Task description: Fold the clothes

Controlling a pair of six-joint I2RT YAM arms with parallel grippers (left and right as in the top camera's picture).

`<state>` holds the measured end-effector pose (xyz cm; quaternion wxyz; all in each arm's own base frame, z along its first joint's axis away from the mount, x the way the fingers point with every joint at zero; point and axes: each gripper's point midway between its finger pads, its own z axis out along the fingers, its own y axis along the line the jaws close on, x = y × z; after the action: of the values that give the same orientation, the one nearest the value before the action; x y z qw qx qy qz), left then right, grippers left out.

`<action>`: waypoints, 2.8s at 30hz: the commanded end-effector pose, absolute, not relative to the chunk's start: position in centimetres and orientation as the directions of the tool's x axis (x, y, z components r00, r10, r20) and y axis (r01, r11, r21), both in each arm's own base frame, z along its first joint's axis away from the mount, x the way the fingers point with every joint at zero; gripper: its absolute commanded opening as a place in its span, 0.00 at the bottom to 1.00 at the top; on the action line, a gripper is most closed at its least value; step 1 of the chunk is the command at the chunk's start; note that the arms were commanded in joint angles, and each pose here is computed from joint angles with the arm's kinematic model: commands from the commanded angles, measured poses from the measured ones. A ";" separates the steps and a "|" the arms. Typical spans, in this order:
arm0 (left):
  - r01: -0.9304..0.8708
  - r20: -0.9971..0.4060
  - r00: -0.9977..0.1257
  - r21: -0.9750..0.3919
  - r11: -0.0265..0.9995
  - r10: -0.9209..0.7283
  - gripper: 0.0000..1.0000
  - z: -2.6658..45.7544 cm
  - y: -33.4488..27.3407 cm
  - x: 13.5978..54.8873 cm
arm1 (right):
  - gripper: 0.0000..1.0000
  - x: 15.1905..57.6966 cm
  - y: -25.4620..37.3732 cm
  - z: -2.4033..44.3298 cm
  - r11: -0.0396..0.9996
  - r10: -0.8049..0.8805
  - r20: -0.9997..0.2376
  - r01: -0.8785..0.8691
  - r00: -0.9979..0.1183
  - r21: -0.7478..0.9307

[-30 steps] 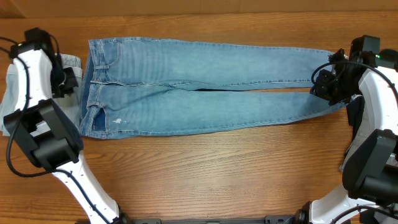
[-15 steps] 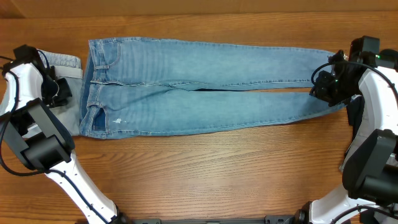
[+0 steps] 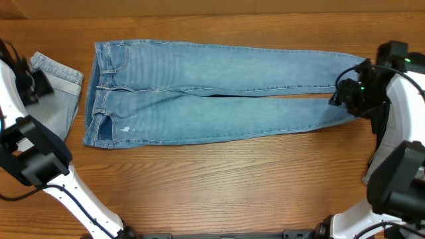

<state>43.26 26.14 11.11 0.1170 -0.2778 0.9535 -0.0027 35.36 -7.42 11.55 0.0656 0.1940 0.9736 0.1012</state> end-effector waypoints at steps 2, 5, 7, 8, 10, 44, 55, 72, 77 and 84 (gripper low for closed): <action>-0.437 -0.237 -0.835 -0.262 0.861 -0.496 0.62 18.6 17.4 44.7 | 0.80 33.9 -11.0 16.4 0.799 0.600 -0.181 0.574 -0.779 0.178; -0.453 -0.110 -0.876 -0.147 0.879 -0.469 0.62 16.1 14.7 42.9 | 0.81 32.9 -11.5 15.1 0.768 0.639 -0.143 0.618 -0.756 0.167; -0.435 -0.030 -0.895 -0.168 0.885 -0.446 0.62 13.9 11.4 42.8 | 0.88 32.9 -13.0 13.7 0.728 0.685 -0.169 0.672 -0.709 0.134; -0.422 0.017 -0.905 -0.175 0.890 -0.425 0.61 13.0 9.9 42.3 | 0.93 33.1 -13.8 13.2 0.685 0.728 -0.184 0.713 -0.660 0.150; -0.414 0.036 -0.909 -0.172 0.894 -0.415 0.59 12.7 8.8 42.2 | 1.00 34.4 -13.9 12.5 0.686 0.728 -0.210 0.699 -0.653 0.202; -0.768 0.110 -0.628 -0.243 0.592 -0.770 0.80 5.5 8.1 28.6 | 0.04 37.8 -14.7 8.3 0.785 0.618 -0.380 0.568 -0.688 0.248; -0.832 -0.033 -0.541 -0.119 0.541 -0.840 0.79 3.0 11.5 28.2 | 0.04 37.7 -14.6 8.3 0.785 0.618 -0.377 0.568 -0.690 0.247; -0.725 -0.132 -0.619 -0.286 0.627 -0.775 0.04 3.3 10.2 30.2 | 0.04 37.9 -14.1 8.5 0.786 0.618 -0.367 0.554 -0.695 0.275; -0.690 -0.242 -0.598 -0.329 0.645 -0.764 0.04 8.9 10.2 30.2 | 0.04 37.5 -13.8 11.6 0.790 0.613 -0.385 0.542 -0.690 0.285; -0.696 -0.221 -0.605 -0.321 0.642 -0.765 0.04 11.0 8.9 27.4 | 0.04 34.3 -13.9 12.4 0.755 0.652 -0.337 0.620 -0.679 0.212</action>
<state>27.41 9.03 9.20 0.1502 -0.4249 0.8870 -0.1005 34.52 -12.96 10.95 0.1876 0.3323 0.9219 0.0671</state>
